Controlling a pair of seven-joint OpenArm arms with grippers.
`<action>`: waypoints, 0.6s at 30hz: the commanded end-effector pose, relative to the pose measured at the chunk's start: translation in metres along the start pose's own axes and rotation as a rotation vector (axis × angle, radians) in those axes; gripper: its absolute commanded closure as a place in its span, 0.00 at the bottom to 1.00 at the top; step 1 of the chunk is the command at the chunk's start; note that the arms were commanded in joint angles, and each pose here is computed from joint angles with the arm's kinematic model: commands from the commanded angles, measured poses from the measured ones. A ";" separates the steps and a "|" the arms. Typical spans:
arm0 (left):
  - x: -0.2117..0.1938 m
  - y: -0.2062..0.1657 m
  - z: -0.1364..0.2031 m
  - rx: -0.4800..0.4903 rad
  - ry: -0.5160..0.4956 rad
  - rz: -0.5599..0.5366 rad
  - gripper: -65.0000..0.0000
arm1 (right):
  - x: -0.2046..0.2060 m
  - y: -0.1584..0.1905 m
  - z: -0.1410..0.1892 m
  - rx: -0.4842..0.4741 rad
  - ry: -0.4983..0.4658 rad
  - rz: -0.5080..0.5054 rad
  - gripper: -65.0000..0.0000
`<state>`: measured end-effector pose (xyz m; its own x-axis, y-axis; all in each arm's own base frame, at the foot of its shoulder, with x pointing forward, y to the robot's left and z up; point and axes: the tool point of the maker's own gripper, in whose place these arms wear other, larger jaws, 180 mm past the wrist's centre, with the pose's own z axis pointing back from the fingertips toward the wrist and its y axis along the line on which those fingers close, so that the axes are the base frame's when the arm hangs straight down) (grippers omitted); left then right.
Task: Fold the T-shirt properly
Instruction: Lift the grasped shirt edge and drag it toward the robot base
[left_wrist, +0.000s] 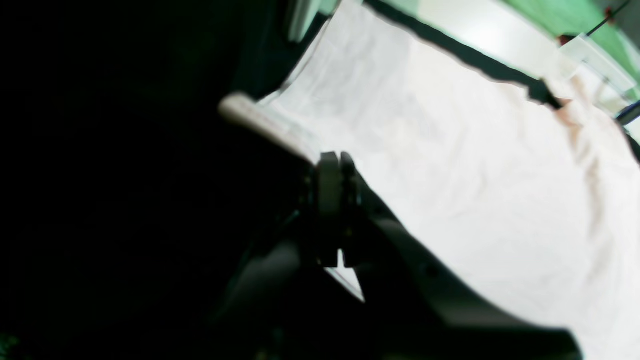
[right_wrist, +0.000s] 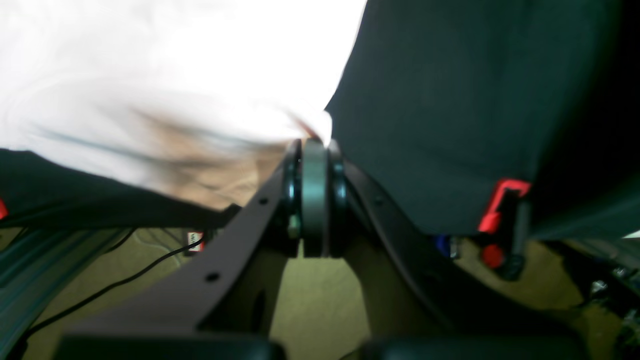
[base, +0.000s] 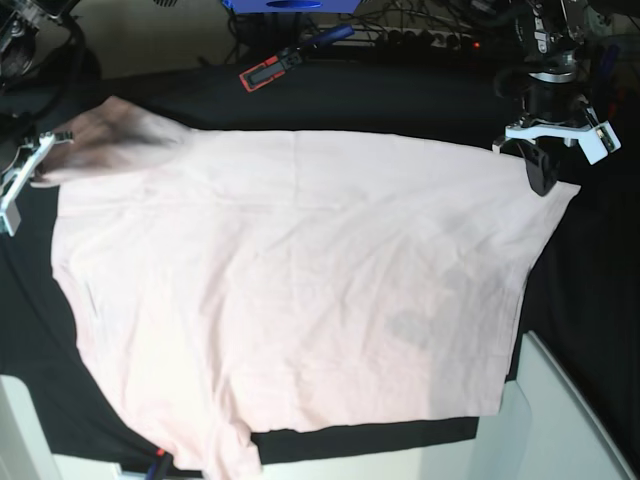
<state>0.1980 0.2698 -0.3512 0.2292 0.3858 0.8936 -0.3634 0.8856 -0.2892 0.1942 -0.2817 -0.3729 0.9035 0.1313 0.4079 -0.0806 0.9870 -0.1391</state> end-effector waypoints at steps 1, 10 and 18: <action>0.008 0.001 -0.003 0.003 -0.035 0.005 1.00 | 0.013 -0.008 0.006 -0.024 -0.036 0.010 1.00; -0.015 0.019 -0.033 0.124 -0.004 0.078 1.00 | 0.050 -0.002 -0.006 0.015 -0.086 0.050 1.00; -0.017 0.012 -0.066 0.141 -0.013 0.125 1.00 | 0.074 -0.016 -0.028 0.057 -0.077 0.019 1.00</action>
<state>0.2429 0.2883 -0.4047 0.1991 0.5054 0.8396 -0.5289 0.7767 -0.3421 0.2628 -0.2847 -0.3796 0.8905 0.1462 0.4309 -0.1265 0.9892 -0.0742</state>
